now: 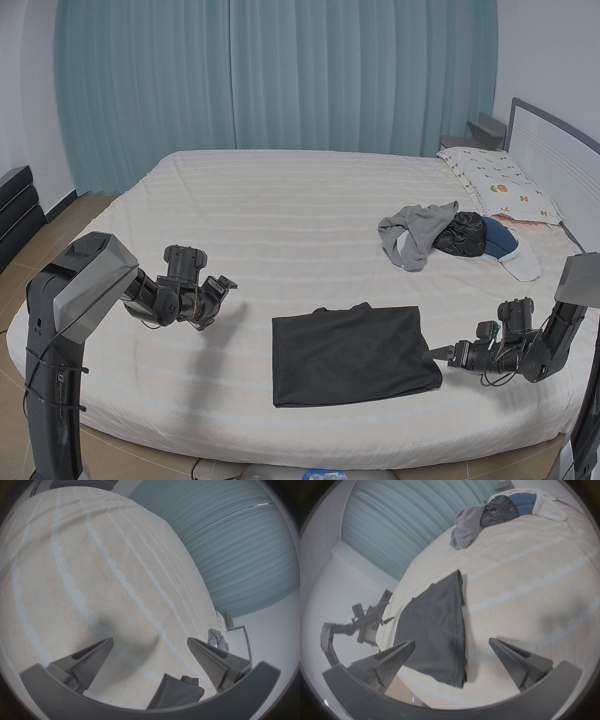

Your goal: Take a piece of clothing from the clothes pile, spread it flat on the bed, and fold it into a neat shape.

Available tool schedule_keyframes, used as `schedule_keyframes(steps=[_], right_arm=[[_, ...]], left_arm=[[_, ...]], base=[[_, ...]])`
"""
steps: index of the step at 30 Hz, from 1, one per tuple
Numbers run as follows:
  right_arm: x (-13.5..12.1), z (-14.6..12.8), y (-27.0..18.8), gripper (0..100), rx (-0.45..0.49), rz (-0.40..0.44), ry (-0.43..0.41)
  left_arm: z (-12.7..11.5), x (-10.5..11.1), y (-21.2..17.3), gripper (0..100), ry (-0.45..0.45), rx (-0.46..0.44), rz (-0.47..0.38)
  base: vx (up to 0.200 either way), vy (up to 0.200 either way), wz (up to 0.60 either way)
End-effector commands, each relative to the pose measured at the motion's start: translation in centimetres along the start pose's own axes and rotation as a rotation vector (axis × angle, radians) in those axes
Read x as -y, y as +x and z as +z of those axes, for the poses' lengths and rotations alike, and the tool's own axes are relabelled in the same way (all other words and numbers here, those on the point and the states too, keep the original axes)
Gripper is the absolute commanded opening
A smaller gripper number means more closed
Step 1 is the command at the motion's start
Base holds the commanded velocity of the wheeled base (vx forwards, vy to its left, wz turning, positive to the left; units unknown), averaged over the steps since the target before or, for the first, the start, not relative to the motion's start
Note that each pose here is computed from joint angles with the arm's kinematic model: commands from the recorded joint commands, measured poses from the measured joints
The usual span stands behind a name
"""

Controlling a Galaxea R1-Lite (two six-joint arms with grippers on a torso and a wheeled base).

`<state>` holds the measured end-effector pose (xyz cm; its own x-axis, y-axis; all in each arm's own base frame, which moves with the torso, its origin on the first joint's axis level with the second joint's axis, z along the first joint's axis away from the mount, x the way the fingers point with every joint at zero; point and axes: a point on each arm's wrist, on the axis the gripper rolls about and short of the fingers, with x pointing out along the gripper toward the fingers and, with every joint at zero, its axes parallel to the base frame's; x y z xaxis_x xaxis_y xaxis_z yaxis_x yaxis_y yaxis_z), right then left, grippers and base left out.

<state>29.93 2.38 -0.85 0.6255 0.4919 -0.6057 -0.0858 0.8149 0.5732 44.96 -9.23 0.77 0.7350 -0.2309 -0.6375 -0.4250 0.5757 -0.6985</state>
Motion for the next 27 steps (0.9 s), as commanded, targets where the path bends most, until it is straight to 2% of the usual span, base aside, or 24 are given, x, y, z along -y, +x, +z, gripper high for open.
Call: schedule_keyframes(steps=[1,4,8,12,25,26,27], right_arm=[[-0.8,2.7,2.3,100,0.087,0.02,0.06],[-1.3,4.4,4.2,100,0.144,0.017,0.123],[-0.8,5.5,7.0,100,0.169,0.027,0.168],[-0.2,6.6,9.3,100,0.192,0.054,0.25],[-0.1,7.6,11.4,100,0.223,0.084,0.246],[-0.1,7.7,11.6,0,0.235,0.085,0.243],[-0.1,7.8,11.6,0,0.242,0.081,0.247]], left_arm=[[0.1,0.1,-0.1,100,-0.002,0.002,-0.002],[0.1,0.1,-0.1,100,-0.002,0.002,-0.002],[0.1,0.0,-0.1,100,-0.003,0.003,-0.001],[0.1,0.1,-0.1,100,-0.003,0.003,-0.002],[0.1,0.0,-0.1,100,-0.003,0.003,-0.002],[0.1,0.0,-0.1,100,-0.003,0.003,-0.002],[0.1,0.0,-0.1,100,-0.003,0.003,-0.002]], base=[[0.0,0.0,0.0],[0.0,0.0,0.0],[0.0,0.0,0.0],[0.0,0.0,0.0],[0.0,0.0,0.0],[0.0,0.0,0.0],[0.0,0.0,0.0]])
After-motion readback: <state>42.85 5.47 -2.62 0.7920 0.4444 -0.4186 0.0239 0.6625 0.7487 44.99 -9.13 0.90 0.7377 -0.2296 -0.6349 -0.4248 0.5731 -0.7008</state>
